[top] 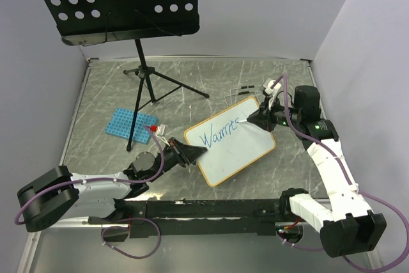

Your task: Write a sentence on the whiteboard

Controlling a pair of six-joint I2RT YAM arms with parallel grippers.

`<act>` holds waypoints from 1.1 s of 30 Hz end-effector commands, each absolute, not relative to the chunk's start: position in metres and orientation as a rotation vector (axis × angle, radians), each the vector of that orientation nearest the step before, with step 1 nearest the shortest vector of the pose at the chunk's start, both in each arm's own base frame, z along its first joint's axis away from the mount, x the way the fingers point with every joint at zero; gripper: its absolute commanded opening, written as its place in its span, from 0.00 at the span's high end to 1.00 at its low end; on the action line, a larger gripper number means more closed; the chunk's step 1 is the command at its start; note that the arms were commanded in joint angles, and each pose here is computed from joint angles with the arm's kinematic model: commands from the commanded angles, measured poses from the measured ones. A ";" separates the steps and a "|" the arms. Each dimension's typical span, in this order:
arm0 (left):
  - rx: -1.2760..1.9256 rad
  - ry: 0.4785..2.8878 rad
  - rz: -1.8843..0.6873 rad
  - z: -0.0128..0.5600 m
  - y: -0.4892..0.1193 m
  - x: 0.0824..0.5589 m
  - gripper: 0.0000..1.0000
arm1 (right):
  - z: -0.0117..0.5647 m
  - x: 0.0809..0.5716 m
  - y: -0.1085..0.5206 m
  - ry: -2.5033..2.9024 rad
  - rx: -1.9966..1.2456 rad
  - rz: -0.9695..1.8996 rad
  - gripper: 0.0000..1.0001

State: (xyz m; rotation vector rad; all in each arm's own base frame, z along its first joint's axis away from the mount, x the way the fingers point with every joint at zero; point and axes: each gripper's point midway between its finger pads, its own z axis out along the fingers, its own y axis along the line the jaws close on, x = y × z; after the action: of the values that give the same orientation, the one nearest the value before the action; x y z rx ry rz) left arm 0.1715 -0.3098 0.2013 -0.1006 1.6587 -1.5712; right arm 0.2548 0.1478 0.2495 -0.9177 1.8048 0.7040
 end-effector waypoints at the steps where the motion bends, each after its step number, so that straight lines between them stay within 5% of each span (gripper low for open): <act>1: -0.112 1.382 -1.743 0.273 -0.301 0.164 0.99 | 0.259 0.262 0.137 1.789 -0.881 0.612 1.00; 25: -0.108 1.383 -1.741 0.274 -0.303 0.165 0.99 | 0.245 0.240 0.144 1.830 -0.950 0.724 1.00; 33: -0.110 1.390 -1.737 0.273 -0.304 0.166 0.99 | 0.285 0.238 0.155 1.716 -0.943 0.778 1.00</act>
State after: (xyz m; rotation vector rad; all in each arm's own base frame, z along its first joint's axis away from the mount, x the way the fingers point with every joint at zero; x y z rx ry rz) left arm 0.1703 -0.3082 0.2002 -0.0999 1.6579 -1.5729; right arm 0.2374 0.1482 0.2434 -0.9346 1.8410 0.7609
